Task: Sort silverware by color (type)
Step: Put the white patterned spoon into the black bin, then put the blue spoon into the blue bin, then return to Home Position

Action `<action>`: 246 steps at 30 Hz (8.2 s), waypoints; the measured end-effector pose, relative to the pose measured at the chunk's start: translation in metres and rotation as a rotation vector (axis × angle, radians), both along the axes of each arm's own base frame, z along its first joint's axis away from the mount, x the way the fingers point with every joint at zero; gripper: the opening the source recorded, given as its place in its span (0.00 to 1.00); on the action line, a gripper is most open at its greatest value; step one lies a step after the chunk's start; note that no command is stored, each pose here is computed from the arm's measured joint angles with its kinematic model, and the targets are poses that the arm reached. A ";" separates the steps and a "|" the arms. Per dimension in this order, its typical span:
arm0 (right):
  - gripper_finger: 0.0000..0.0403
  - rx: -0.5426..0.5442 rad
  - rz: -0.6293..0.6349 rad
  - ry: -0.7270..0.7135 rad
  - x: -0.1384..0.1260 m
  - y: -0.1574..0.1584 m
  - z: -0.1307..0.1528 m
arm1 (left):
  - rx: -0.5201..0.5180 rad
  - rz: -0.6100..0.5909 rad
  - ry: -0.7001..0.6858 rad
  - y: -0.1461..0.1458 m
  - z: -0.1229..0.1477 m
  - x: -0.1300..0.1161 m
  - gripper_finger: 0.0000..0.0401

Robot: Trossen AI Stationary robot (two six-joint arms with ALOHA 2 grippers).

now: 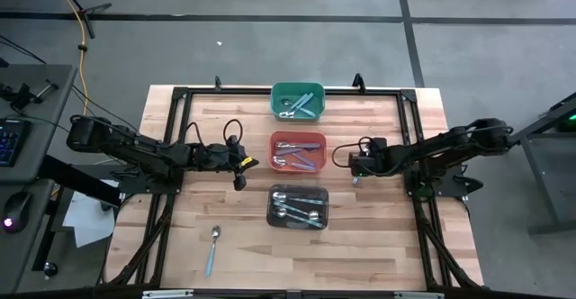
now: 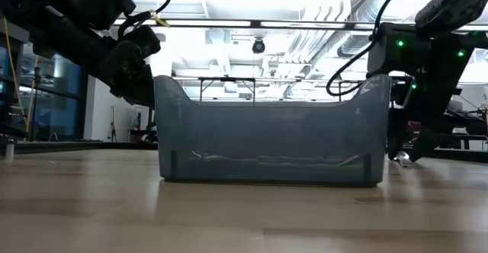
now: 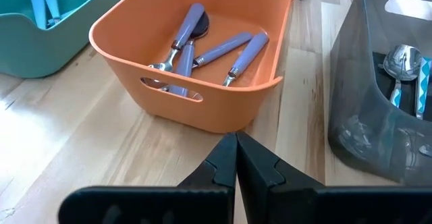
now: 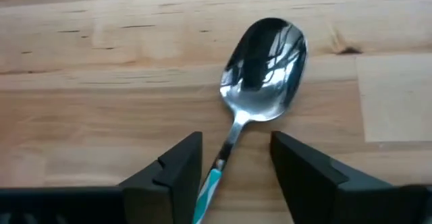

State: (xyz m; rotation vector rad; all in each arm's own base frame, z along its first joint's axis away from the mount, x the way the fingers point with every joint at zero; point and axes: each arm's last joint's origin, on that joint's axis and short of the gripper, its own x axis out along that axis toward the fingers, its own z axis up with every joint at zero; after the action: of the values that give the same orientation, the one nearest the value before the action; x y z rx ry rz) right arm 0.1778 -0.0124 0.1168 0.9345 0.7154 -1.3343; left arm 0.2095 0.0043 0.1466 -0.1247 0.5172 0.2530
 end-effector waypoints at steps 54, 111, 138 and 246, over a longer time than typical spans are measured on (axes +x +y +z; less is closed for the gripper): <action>0.00 -0.113 1.467 0.015 0.227 0.125 0.078 | -0.196 -0.011 0.013 -0.061 0.022 -0.043 0.00; 0.00 -0.853 1.287 -0.349 0.031 0.065 0.145 | -0.674 0.530 0.800 -0.224 -0.008 -0.038 0.23; 0.00 -0.851 1.303 -0.322 0.030 0.065 0.143 | -0.167 0.278 0.669 -0.069 0.064 0.012 0.00; 0.00 -1.088 1.146 -0.525 -0.083 -0.008 0.052 | 0.185 -0.098 -0.478 0.001 0.021 -0.097 0.00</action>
State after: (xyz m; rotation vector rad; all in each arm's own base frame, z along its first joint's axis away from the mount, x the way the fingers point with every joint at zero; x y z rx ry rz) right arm 0.0950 -0.0199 0.1692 -0.1057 -0.0209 -0.2554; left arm 0.1122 0.0057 0.1677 0.0225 0.0232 0.1657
